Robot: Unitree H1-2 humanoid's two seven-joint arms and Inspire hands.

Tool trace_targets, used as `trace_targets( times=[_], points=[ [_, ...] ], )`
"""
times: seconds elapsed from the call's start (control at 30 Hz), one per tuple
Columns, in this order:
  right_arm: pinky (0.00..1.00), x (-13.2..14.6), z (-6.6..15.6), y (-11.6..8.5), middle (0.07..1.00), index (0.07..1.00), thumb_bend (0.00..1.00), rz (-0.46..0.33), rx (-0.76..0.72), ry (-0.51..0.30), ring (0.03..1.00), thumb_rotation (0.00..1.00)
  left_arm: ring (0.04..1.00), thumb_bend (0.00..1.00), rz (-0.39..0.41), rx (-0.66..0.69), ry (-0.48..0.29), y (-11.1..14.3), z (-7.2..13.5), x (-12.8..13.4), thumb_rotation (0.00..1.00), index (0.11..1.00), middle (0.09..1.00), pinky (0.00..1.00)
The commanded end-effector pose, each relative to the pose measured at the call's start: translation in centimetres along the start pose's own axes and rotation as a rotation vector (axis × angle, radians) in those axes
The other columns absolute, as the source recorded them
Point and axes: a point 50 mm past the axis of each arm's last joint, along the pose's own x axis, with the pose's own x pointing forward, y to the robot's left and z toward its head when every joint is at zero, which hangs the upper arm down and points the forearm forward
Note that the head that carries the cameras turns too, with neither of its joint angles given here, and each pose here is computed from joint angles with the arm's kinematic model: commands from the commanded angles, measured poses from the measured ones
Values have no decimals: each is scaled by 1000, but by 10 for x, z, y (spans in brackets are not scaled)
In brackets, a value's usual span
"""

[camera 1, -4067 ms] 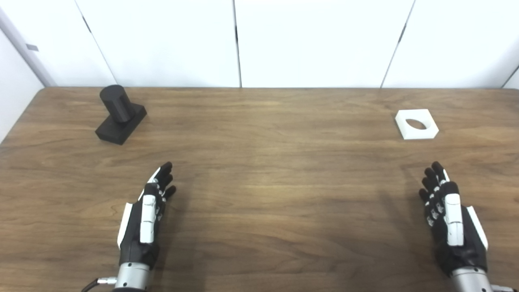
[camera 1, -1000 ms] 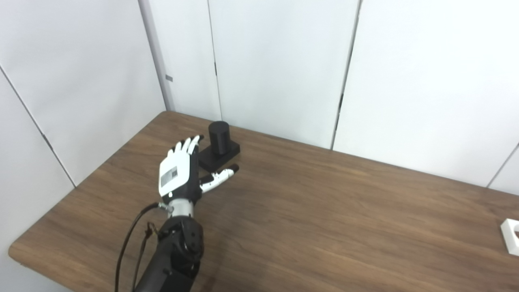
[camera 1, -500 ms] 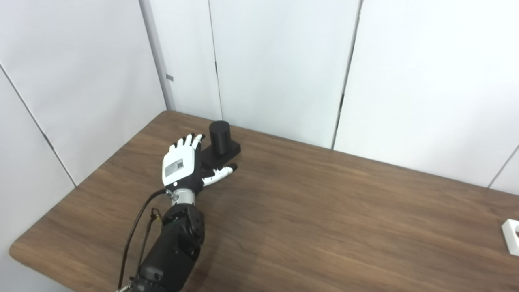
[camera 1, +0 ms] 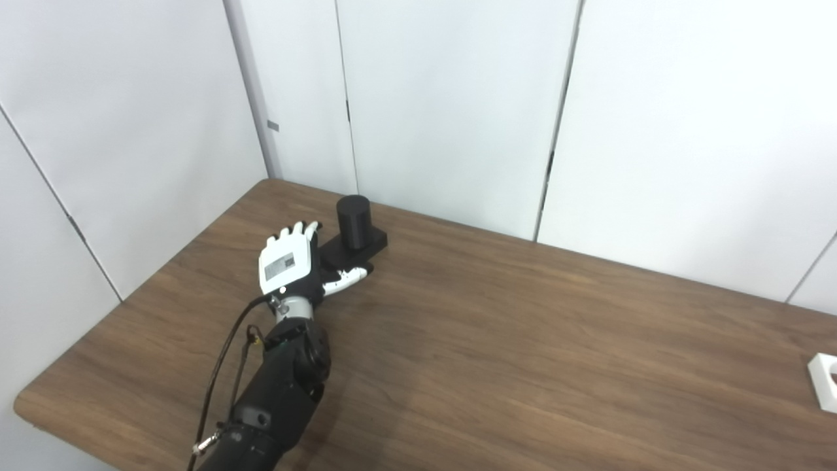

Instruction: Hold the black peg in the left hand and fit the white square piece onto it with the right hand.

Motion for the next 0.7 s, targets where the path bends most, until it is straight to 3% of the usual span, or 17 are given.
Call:
trace_targets(
  times=[0.0, 0.33, 0.67],
  points=[
    [931, -3, 4, -1, 863, 876, 683, 12, -22, 1, 895, 1000, 978, 893, 101, 3, -30, 26, 17, 21, 669, 901, 963, 1000],
    [992, -4, 5, -4, 866, 882, 703, 13, -30, 5, 917, 1000, 974, 894, 83, 63, 1, 19, 21, 34, 680, 878, 954, 1000],
    [949, -7, 8, -5, 855, 882, 707, 11, -28, 7, 904, 1000, 965, 876, 69, 64, 41, 16, 18, 44, 646, 870, 941, 1000]
  ],
)
